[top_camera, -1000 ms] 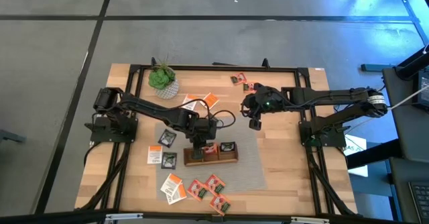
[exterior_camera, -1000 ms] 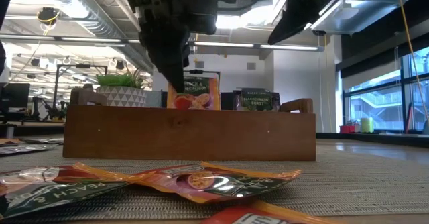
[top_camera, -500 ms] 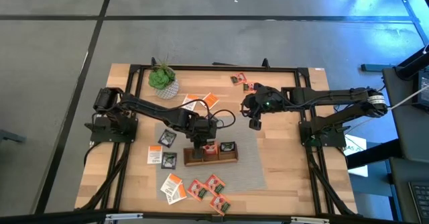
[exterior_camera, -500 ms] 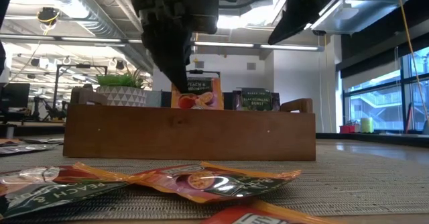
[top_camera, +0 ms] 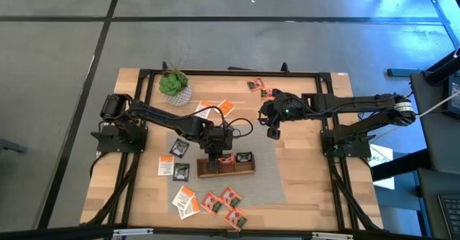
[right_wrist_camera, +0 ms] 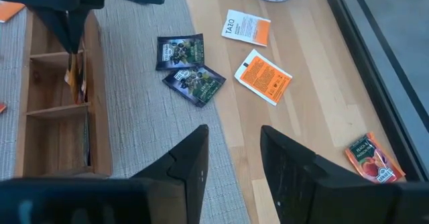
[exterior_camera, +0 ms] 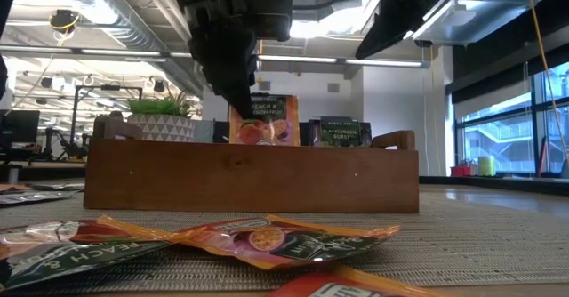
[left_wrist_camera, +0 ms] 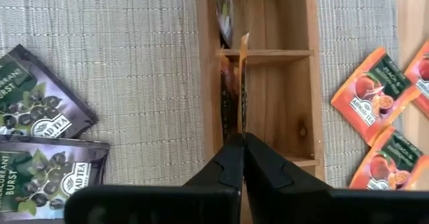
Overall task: Pick & Place Tea
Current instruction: Put the orange tea bag into the middle section of the wooden organizer, then put the purple tea bag into the right section of the wooden organizer
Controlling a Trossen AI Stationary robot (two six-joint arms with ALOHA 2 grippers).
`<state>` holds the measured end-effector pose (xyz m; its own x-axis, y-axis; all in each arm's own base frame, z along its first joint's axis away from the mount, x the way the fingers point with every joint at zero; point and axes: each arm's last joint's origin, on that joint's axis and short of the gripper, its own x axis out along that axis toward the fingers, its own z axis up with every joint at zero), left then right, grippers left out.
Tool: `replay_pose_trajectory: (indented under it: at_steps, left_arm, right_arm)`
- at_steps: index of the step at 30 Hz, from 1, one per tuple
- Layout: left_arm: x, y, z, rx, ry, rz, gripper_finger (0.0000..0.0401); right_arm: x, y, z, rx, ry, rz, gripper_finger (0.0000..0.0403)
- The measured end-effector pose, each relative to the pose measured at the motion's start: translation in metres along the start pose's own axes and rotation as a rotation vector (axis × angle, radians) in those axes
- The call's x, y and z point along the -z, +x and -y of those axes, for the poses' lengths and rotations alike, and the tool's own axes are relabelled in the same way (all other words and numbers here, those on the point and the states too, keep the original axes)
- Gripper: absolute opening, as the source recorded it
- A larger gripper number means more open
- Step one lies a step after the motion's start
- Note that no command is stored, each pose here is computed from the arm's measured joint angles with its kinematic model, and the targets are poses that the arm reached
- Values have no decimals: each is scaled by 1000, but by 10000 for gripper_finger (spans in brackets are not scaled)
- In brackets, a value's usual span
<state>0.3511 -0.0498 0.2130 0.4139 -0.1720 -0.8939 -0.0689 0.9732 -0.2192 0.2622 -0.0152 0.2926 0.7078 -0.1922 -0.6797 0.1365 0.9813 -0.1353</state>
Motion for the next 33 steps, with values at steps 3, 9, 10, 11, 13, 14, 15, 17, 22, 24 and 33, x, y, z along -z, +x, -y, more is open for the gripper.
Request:
replay_pose_trajectory:
  at_steps: [3,9,10,11,13,14,15,17,22,24,33]
  left_arm:
    - [0,0,1,26,0,-4,4]
    - [0,0,1,30,0,-5,18]
    - [0,0,1,30,0,-5,23]
    - [0,0,1,30,0,-5,28]
    - [0,0,1,28,0,-4,39]
    - [0,0,1,28,-1,-4,45]
    - [0,0,1,27,-1,-3,51]
    - [0,0,0,23,-2,-2,61]
    - [-1,-7,-1,34,2,14,74]
    - [-2,-15,-2,37,13,36,74]
    - [-7,-57,-5,6,132,194,73]
  right_arm:
    - [0,0,0,0,0,0,138]
    - [0,0,0,0,1,0,138]
    - [0,0,0,0,0,0,138]
    - [0,0,0,0,-1,0,138]
    - [0,0,0,0,0,0,138]
    - [0,0,0,0,1,0,138]
    - [0,0,0,0,0,0,138]
    - [0,0,0,0,-1,0,138]
    - [0,0,0,0,-1,0,138]
    - [0,0,0,0,0,0,138]
    - [0,0,0,0,0,0,138]
